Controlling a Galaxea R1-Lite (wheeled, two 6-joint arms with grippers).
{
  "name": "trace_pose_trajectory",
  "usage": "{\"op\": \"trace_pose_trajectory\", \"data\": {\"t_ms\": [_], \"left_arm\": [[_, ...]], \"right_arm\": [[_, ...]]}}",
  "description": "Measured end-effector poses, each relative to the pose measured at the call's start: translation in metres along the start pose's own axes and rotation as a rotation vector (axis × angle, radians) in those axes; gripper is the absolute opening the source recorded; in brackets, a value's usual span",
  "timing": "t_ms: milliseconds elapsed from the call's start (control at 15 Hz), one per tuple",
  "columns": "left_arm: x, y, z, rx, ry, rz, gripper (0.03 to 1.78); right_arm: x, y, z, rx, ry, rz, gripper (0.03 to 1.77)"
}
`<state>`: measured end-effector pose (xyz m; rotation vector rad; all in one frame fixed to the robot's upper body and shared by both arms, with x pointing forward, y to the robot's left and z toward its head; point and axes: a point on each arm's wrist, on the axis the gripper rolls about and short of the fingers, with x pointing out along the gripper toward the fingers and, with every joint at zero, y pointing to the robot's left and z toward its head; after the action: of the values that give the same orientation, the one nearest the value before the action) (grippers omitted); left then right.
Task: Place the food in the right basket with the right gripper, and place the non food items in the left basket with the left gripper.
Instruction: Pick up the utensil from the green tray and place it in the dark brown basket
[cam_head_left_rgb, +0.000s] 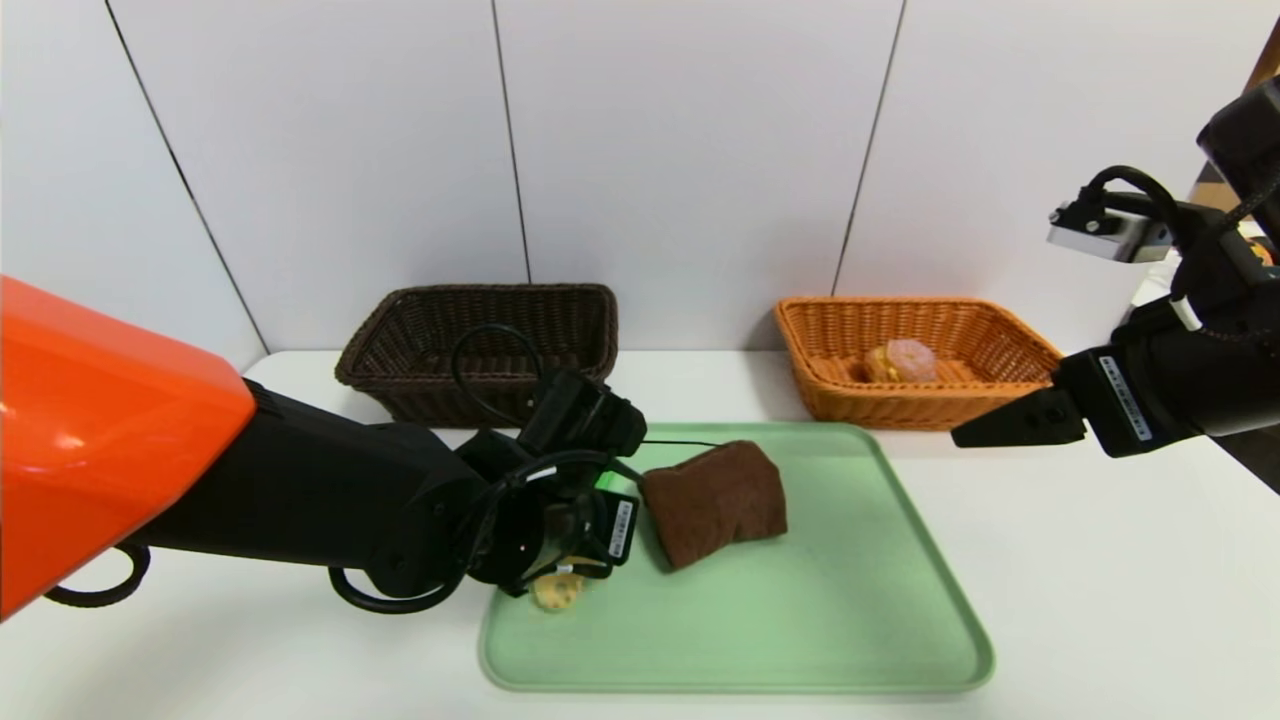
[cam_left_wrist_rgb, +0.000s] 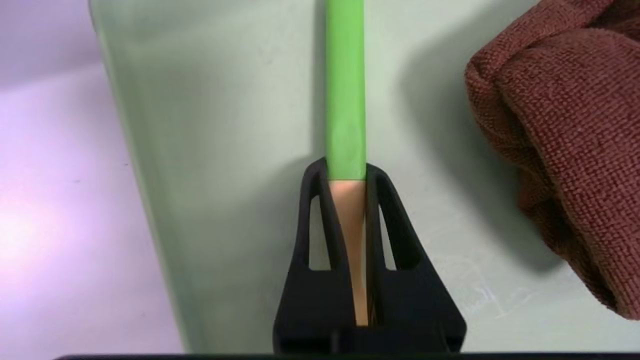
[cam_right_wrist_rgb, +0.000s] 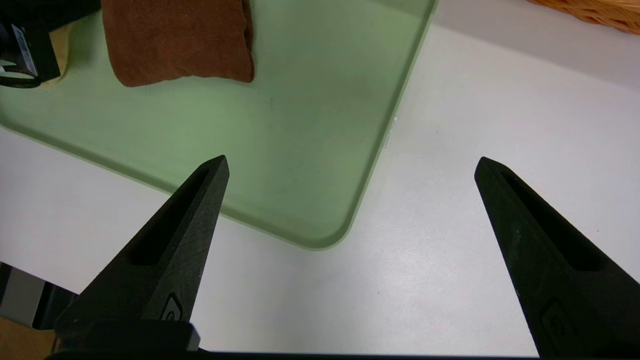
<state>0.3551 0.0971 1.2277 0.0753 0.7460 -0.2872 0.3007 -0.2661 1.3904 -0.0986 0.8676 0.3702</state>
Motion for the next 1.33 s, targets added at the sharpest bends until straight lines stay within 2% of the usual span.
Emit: {"op": "trace_pose_trajectory", "data": {"t_ms": [400, 733, 1000, 1333], "left_arm": [[-0.012, 0.002, 0.005, -0.008, -0.024, -0.009, 0.13], [-0.06, 0.014, 0.026, 0.032, -0.147, -0.027, 0.13], [-0.094, 0.047, 0.049, 0.155, -0.266, 0.042, 0.13], [-0.109, 0.105, 0.089, 0.353, -0.364, 0.119, 0.13]], "right_arm": [[-0.001, 0.0, 0.0, 0.0, -0.002, -0.001, 1.7], [-0.001, 0.0, -0.001, 0.002, -0.001, -0.001, 1.7], [-0.002, 0.0, -0.003, 0.002, 0.001, -0.001, 1.7], [-0.005, 0.0, -0.006, 0.002, -0.001, -0.001, 1.7]]}}
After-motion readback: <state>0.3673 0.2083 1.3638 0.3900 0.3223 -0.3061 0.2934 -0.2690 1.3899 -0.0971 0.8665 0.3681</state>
